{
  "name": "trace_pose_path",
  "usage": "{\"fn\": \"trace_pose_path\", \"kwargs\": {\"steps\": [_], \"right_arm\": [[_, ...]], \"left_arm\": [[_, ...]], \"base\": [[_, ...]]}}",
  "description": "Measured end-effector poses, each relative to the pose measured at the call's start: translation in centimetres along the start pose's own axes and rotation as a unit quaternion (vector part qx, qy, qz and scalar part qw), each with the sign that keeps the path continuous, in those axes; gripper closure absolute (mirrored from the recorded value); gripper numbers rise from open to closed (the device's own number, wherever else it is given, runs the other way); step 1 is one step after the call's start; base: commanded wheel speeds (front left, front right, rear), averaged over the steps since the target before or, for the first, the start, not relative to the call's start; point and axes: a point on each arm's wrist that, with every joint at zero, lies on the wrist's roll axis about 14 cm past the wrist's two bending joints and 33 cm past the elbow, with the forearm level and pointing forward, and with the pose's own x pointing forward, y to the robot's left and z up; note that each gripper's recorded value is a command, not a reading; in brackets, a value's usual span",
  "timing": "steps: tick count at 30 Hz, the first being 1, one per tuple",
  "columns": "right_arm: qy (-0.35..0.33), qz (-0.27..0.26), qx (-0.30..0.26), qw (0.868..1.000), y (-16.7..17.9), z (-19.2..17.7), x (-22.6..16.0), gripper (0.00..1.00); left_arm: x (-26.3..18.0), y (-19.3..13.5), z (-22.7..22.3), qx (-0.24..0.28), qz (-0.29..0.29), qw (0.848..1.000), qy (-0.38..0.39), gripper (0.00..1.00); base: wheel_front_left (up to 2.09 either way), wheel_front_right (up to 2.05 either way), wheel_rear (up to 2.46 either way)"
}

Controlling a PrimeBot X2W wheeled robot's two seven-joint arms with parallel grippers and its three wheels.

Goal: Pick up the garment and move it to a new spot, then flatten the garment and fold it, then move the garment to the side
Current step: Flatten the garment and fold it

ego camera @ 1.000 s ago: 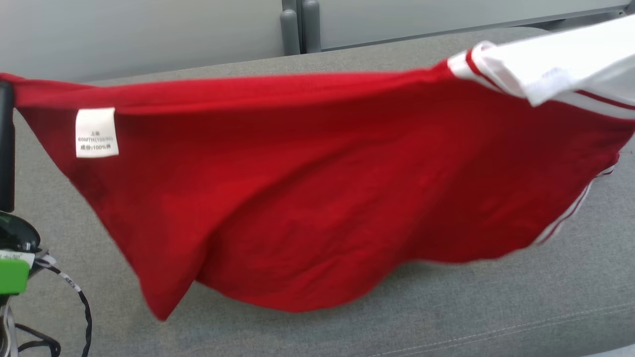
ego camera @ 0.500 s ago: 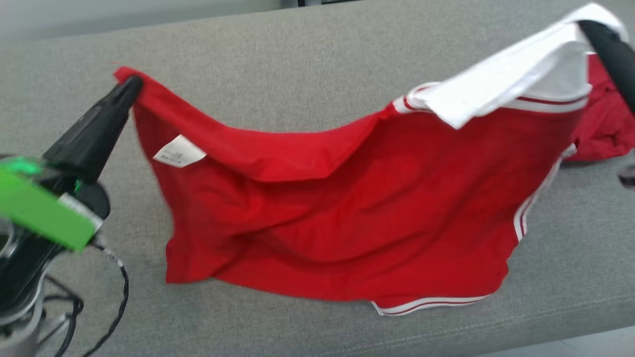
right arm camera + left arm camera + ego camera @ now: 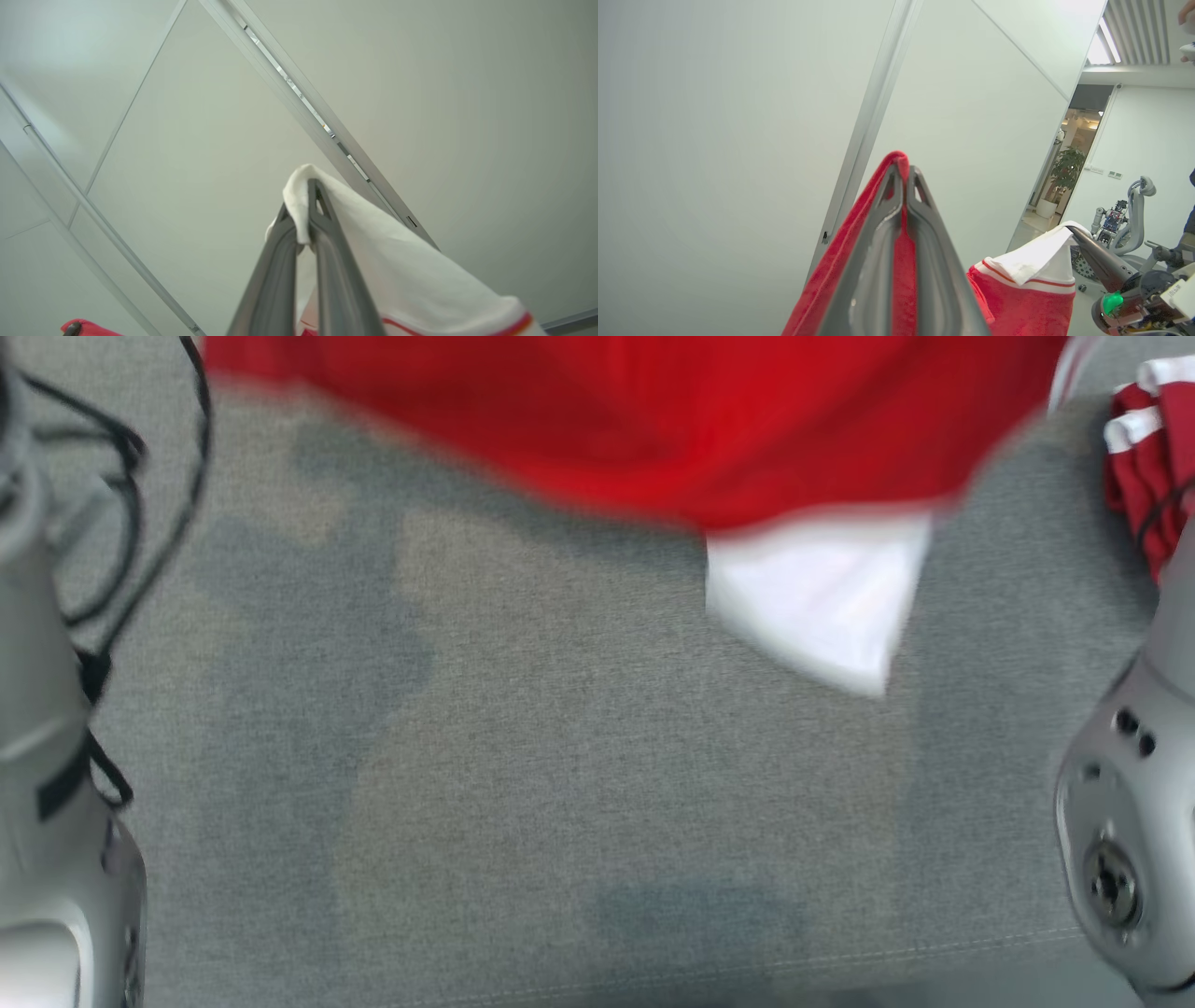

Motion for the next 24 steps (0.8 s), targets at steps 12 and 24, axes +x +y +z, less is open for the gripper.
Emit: {"fn": "trace_pose_path", "kwargs": {"steps": [12, 24], "right_arm": [[0.069, -0.065, 0.033, 0.995, -8.4, -10.1, 0.1, 1.00], [0.183, -0.263, 0.114, 0.940, -20.0, -20.0, -16.3, 1.00]], "left_arm": [[-4.1, 10.0, -12.2, 0.045, 0.046, 0.997, 0.038, 1.00], [-19.8, 17.8, -24.0, 0.007, 0.248, 0.954, 0.171, 1.00]], "base": [[0.00, 0.00, 0.00], [0.00, 0.00, 0.00]]}}
